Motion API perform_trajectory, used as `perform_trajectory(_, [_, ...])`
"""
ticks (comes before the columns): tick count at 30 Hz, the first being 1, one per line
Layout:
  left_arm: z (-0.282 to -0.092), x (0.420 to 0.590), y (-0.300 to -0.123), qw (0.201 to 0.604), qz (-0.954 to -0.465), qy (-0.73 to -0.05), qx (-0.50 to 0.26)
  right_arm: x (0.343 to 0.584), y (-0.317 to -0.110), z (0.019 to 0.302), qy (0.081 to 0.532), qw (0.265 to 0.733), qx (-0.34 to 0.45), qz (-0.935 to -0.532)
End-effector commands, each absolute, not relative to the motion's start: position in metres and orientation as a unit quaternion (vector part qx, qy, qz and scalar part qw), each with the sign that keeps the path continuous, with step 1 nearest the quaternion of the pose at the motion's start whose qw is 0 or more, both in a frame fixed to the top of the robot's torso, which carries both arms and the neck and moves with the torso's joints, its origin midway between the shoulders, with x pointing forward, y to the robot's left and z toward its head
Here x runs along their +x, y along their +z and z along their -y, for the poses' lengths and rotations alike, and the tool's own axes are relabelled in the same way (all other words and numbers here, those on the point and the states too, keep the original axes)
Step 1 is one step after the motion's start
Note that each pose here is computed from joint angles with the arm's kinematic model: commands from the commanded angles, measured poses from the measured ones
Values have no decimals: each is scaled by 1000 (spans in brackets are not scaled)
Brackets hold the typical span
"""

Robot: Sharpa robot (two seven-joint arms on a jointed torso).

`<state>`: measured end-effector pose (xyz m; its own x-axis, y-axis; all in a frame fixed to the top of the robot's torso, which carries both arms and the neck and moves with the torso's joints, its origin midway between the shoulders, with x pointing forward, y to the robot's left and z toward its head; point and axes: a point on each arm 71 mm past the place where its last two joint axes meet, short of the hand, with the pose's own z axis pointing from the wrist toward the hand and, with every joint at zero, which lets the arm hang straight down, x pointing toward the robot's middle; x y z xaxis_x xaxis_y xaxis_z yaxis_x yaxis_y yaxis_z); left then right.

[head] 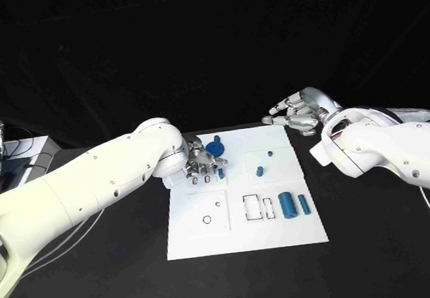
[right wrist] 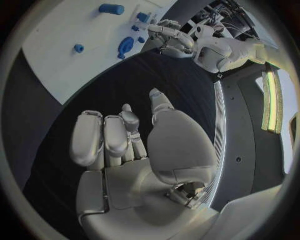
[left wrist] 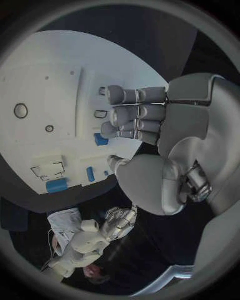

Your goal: Assemble the parts on the task board

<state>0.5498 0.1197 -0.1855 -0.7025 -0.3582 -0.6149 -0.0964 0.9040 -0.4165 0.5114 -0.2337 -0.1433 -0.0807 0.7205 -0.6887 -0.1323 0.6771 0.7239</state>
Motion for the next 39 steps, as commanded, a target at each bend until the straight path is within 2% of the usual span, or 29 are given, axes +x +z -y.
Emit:
perform_trajectory(1, [-117, 550, -185, 354, -912, -175, -112, 512, -144, 232, 331, 638, 217, -661])
perform_trajectory(10, [-111, 553, -186, 351, -911, -182, -115, 512, -144, 232, 330, 638, 217, -661])
perform_trajectory(22, [-116, 557, -189, 347, -913, -176, -121, 512, -144, 233, 328, 637, 218, -662])
perform_trajectory(39, [-112, 559, -192, 340, -915, -180, -121, 513, -145, 232, 327, 636, 217, -664])
